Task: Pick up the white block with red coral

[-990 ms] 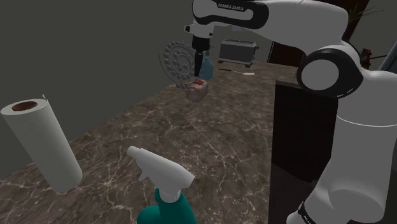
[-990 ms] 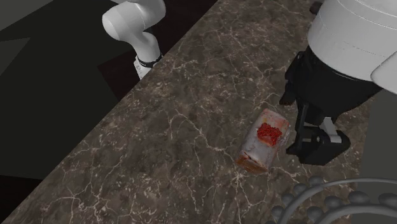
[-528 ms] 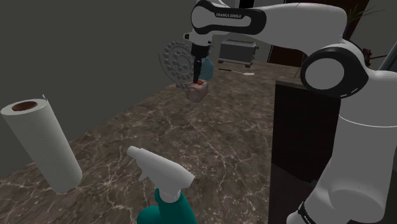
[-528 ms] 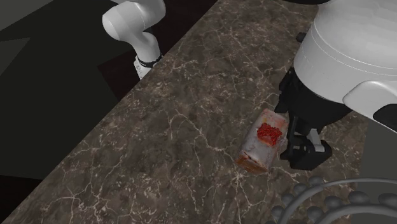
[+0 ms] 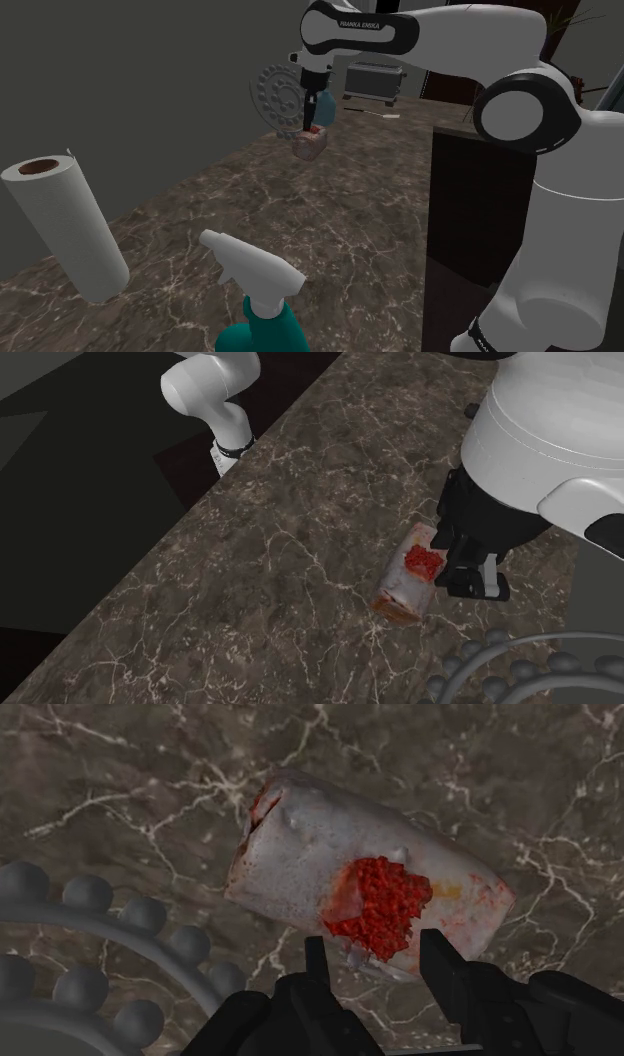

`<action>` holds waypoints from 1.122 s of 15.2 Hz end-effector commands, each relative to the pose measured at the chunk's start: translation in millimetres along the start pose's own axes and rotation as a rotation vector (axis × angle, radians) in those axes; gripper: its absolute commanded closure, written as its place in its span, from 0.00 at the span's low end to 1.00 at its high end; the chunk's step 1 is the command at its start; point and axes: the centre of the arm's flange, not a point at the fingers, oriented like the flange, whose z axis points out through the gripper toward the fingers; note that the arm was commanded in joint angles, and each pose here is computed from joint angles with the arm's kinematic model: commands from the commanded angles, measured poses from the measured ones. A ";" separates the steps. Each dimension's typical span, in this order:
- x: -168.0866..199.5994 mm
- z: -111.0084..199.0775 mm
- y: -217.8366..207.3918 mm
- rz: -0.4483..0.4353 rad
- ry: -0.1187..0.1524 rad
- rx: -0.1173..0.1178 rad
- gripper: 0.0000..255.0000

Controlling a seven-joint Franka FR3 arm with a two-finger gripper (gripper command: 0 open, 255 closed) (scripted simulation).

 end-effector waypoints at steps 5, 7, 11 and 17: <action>1.1 -15.1 1.8 0.002 -0.003 0.002 1.00; 2.1 -25.6 2.3 0.002 -0.003 0.002 1.00; 4.2 -46.6 3.2 0.002 -0.003 0.002 1.00; 7.4 -78.1 4.5 0.002 -0.003 0.002 1.00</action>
